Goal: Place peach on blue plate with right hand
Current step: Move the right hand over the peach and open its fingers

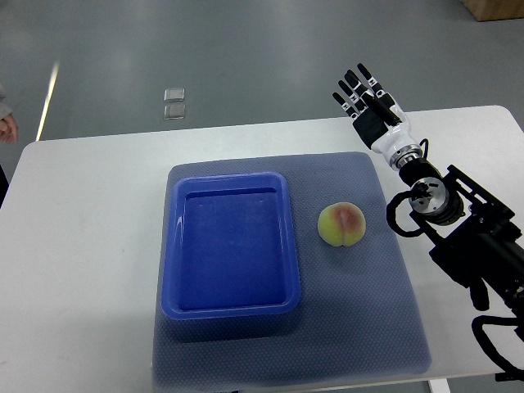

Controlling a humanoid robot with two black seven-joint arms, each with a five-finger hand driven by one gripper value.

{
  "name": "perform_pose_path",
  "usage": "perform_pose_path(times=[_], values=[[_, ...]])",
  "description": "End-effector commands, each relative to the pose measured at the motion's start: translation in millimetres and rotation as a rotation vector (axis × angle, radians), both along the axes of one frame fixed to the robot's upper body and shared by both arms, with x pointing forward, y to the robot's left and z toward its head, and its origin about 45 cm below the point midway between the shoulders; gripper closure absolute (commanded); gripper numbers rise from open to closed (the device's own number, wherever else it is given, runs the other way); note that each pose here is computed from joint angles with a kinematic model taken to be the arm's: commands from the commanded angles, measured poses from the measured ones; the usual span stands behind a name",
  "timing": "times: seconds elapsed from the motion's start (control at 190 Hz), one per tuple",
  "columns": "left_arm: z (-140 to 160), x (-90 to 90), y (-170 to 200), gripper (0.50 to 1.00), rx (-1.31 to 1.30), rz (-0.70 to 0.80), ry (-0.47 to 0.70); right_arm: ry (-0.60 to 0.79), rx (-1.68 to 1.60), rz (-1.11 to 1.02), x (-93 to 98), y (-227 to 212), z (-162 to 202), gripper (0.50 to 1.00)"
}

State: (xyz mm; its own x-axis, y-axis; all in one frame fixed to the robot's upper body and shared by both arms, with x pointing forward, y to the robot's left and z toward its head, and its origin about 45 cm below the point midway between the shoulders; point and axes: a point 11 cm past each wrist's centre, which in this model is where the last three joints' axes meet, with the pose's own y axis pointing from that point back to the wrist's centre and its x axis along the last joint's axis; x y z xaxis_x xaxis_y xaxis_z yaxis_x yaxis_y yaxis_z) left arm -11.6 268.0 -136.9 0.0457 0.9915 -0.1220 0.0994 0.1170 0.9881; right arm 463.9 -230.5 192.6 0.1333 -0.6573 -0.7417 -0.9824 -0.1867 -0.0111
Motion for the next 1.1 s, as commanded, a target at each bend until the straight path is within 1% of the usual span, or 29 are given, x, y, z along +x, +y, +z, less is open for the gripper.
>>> perform_pose_path(times=[0.0,0.399,0.609,0.656,0.661,0.772,0.777,0.787,0.882,0.887,0.898,0.971,1.024,1.029,1.097], values=[[0.0,0.0,-0.5,0.5,-0.001,-0.002,0.0,-0.002,0.0,0.001,0.6,0.5,1.1,0.57],[0.0,0.0,0.5,0.5,0.001,0.001,0.0,-0.009,-0.002,0.004,1.7,1.3,4.1,0.57],[0.0,0.0,-0.2,0.5,-0.002,0.001,0.0,-0.075,-0.076,0.052,5.6,8.2,26.6,0.57],[0.0,0.0,-0.2,0.5,-0.002,0.001,0.0,-0.075,-0.076,0.052,5.6,8.2,26.6,0.57],[0.1,-0.1,-1.1,0.5,-0.003,0.001,0.0,-0.101,-0.129,0.069,7.7,8.7,33.7,0.57],[0.2,-0.1,-1.8,0.5,-0.006,0.0,0.0,-0.131,-0.201,0.09,8.0,7.7,39.3,0.57],[0.1,-0.1,-1.6,0.5,-0.005,0.0,0.0,-0.164,-0.252,0.121,7.4,11.6,46.9,0.57],[0.1,-0.1,-1.6,0.5,-0.005,0.0,0.0,-0.17,-0.265,0.129,6.9,12.4,48.4,0.57],[0.1,-0.1,-1.6,0.5,-0.005,0.0,0.0,-0.194,-0.318,0.158,6.0,14.6,53.9,0.57],[0.1,-0.1,-1.6,0.5,-0.005,0.0,0.0,-0.23,-0.399,0.198,7.5,16.4,65.3,0.57],[0.2,-0.1,-1.8,0.5,-0.006,0.0,0.0,-0.236,-0.421,0.21,7.8,16.8,66.9,0.57],[0.1,-0.1,-1.6,0.5,-0.005,0.0,0.0,-0.265,-0.554,0.308,5.7,23.3,70.2,0.57],[0.1,-0.1,-1.6,0.5,-0.005,0.0,0.0,-0.265,-0.554,0.308,5.7,23.3,70.2,0.57],[0.1,-0.1,-1.6,0.5,-0.005,0.0,0.0,-0.296,-0.656,0.386,5.4,24.9,77.4,0.57],[0.2,-0.1,-1.8,0.5,-0.006,0.0,0.0,-0.308,-0.805,0.475,4.7,18.9,81.3,0.57]])
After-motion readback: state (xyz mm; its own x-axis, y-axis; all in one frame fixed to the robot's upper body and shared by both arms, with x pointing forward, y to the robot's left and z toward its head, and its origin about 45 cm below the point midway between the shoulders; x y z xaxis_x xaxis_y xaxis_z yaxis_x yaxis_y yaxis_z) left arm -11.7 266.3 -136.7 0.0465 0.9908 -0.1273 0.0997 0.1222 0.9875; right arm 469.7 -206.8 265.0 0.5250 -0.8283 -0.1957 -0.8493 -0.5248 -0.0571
